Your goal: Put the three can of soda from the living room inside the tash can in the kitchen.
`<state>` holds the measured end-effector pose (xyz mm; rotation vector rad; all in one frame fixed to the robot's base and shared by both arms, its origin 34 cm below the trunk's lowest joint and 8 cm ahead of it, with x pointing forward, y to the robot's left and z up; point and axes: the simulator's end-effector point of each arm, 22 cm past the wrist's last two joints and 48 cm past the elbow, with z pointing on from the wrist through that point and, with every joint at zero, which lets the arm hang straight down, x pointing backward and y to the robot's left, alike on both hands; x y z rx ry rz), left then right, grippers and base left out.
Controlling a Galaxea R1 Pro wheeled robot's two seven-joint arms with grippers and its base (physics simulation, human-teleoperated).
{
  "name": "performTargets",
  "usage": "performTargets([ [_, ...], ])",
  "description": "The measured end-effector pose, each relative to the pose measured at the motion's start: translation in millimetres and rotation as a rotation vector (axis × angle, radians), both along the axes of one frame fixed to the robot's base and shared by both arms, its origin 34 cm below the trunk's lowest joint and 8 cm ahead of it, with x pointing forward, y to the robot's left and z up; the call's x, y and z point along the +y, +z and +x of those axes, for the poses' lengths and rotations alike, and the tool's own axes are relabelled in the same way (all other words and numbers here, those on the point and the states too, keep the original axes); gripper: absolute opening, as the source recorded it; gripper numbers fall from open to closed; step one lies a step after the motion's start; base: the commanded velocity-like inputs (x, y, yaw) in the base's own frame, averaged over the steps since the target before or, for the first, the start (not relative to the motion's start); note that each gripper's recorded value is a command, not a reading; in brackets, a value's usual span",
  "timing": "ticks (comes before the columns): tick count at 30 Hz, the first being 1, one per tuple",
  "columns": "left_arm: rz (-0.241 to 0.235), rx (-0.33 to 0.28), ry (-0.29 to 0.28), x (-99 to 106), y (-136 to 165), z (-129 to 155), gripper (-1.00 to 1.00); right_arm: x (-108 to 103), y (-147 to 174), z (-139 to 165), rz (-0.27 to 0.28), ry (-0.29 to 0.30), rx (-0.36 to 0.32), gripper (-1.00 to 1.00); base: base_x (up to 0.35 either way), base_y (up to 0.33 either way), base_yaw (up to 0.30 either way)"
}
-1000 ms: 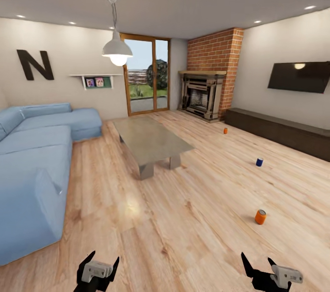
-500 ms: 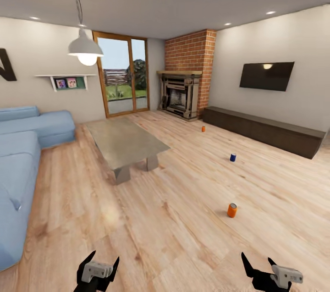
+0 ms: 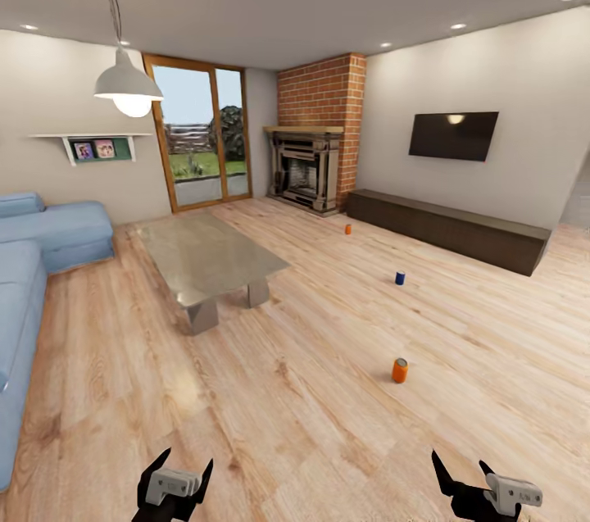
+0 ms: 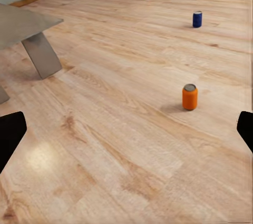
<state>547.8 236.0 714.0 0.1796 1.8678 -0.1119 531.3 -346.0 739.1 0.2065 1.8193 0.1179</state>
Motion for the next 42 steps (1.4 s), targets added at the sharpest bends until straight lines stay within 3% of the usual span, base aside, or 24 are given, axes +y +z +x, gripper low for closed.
performTargets([
  [17, 0.001, -0.001, -0.002, -0.2, 0.2, 0.0, 1.0, -0.1, 0.9, 0.3, 0.0, 0.0, -0.003, 1.0, 0.0, 0.101, -0.205],
  [25, 0.002, 0.002, -0.003, -0.7, -1.0, -0.5, 1.0, 1.2, 0.5, 0.4, 0.001, 0.002, -0.002, 1.0, 0.0, -0.192, -0.081],
  [42, 0.002, -0.003, -0.003, -1.0, 1.0, -0.1, 1.0, 0.8, 1.1, 0.3, 0.004, 0.001, -0.001, 1.0, 0.0, -0.232, -0.237],
])
